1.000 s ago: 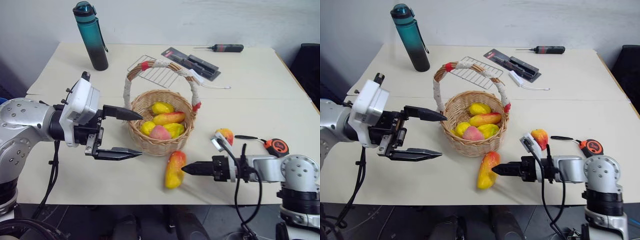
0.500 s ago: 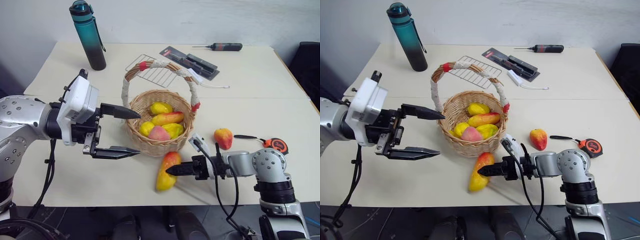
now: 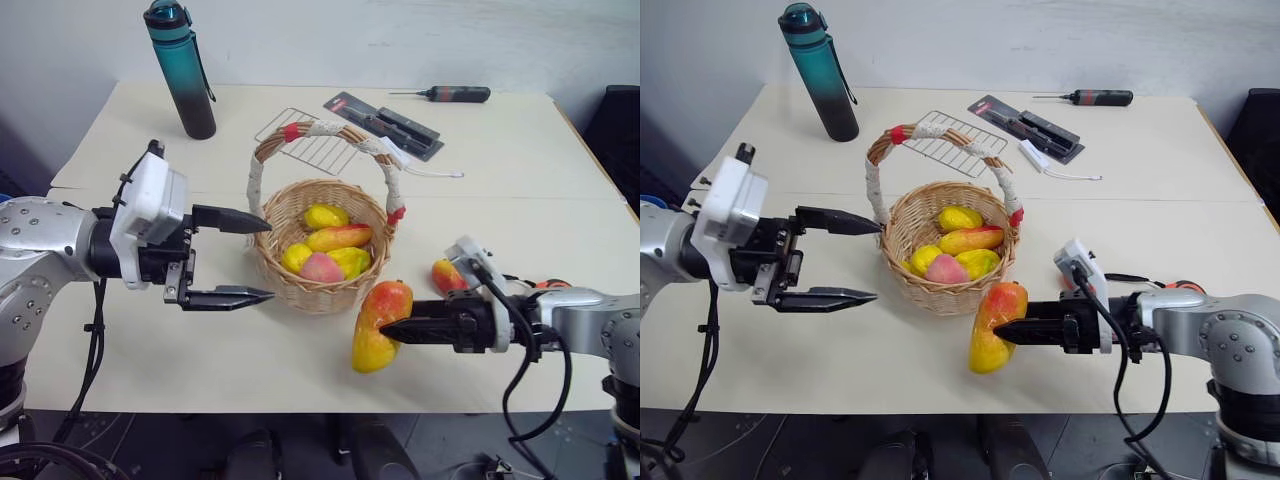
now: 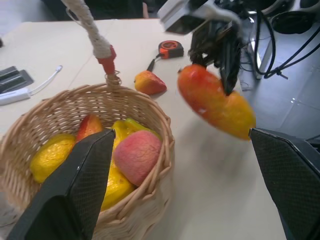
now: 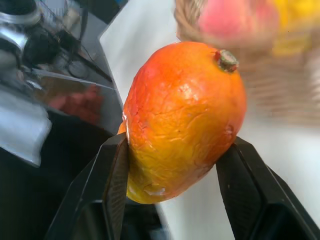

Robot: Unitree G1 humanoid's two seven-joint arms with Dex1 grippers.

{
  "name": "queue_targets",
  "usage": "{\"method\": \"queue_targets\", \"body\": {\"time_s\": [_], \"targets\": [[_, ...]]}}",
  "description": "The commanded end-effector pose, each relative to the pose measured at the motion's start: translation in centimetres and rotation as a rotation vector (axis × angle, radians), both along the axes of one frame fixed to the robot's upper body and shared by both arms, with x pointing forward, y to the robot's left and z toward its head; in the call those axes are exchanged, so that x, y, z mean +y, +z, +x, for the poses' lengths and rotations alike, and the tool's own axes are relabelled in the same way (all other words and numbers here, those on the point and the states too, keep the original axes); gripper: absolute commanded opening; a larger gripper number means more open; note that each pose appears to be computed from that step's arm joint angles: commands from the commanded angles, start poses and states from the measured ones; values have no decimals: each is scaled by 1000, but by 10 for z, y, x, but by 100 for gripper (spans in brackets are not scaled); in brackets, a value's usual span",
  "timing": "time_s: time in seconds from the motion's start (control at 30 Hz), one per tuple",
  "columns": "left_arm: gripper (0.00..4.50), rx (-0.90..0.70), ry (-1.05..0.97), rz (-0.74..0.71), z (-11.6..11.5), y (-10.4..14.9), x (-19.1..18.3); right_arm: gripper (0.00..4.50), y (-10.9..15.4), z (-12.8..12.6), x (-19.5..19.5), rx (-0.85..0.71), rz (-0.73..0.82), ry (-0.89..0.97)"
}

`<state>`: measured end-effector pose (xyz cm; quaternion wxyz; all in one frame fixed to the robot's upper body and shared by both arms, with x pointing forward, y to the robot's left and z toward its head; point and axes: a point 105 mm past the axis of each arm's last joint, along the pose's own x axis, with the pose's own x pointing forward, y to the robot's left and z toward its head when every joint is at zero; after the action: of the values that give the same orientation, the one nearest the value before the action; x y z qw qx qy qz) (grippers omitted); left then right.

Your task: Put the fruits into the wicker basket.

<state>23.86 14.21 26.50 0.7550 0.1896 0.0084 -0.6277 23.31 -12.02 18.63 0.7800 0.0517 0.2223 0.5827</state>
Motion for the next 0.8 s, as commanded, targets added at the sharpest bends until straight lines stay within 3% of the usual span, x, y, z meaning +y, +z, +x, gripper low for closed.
{"method": "queue_targets", "body": {"time_s": [0.03, 0.13, 0.27, 0.43, 0.53, 0.73, 0.8], "targets": [[450, -35, 33, -10, 2, 6, 7, 212, 48, 5, 7, -212, 109, 78], [450, -36, 32, -8, 1, 5, 7, 212, 85, 15, 21, -393, 170, 90], [450, -51, 34, -9, 0, 5, 7, 212, 102, 37, 39, -551, 153, 7], [450, -82, 40, -22, 5, 10, 4, 212, 88, 68, 53, -837, -60, -86], [450, -87, 31, -16, 4, 8, 2, 212, 80, 73, 54, -1009, -140, -77], [450, -89, 27, -14, 8, 7, 4, 412, 74, 70, 44, -1014, -148, -73], [450, -94, 18, -13, 11, 7, 2, 447, 77, 70, 38, -1012, -146, -98]]}}
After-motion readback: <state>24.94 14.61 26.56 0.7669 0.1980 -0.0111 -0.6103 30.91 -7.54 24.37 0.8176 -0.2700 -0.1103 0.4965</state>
